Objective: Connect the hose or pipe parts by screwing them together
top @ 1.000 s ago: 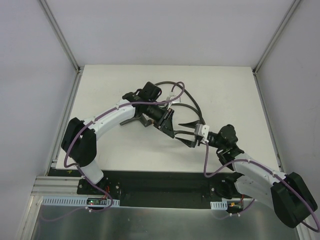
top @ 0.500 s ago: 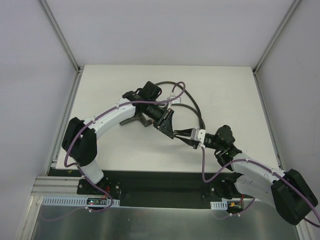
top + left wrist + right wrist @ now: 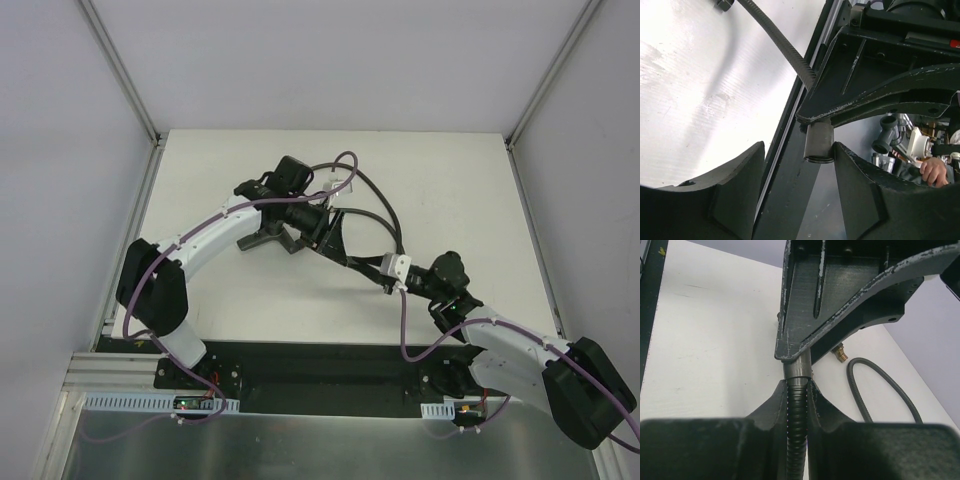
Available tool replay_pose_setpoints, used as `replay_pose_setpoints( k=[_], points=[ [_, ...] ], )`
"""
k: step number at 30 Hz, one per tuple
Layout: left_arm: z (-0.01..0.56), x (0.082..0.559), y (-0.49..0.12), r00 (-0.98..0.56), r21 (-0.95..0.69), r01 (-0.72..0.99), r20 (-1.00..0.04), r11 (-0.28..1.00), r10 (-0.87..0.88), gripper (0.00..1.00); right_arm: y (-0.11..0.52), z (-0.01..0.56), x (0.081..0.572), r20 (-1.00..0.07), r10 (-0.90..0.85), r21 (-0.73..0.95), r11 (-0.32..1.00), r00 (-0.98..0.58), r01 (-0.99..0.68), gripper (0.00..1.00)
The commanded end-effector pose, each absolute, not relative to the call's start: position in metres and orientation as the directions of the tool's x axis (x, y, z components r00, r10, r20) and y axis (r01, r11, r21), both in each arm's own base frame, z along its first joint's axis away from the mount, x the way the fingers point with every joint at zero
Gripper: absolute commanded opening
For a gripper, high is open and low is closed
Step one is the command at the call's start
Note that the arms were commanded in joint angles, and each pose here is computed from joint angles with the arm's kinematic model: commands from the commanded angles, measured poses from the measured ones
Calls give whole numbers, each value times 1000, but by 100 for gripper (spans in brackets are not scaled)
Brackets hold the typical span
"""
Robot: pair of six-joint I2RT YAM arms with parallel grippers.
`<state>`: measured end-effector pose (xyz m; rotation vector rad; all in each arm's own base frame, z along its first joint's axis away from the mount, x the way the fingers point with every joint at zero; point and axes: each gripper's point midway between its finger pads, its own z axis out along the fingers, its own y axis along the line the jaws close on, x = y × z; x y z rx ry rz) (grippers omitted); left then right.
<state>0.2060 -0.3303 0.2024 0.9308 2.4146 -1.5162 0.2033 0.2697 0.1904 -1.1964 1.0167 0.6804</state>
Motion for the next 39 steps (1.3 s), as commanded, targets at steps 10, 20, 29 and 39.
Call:
replay_pose_setpoints(
  k=[10,20,29,39],
  points=[
    [224,200,-334,-793,-782,586,-500,213,347,52,270,223,208,-893,-3,-425,335,451,-841,1],
    [227,200,-335,-797,-787,582,-504,204,332,38,270,221,209,-900,-2,-410,339,435,-847,1],
    [231,203,-335,-790,-770,599,-526,219,315,42,269,215,209,-908,-14,-399,337,419,-853,1],
    [235,204,-335,-793,-770,599,-532,221,296,1,268,210,209,-918,-12,-375,349,396,-859,1]
  ],
)
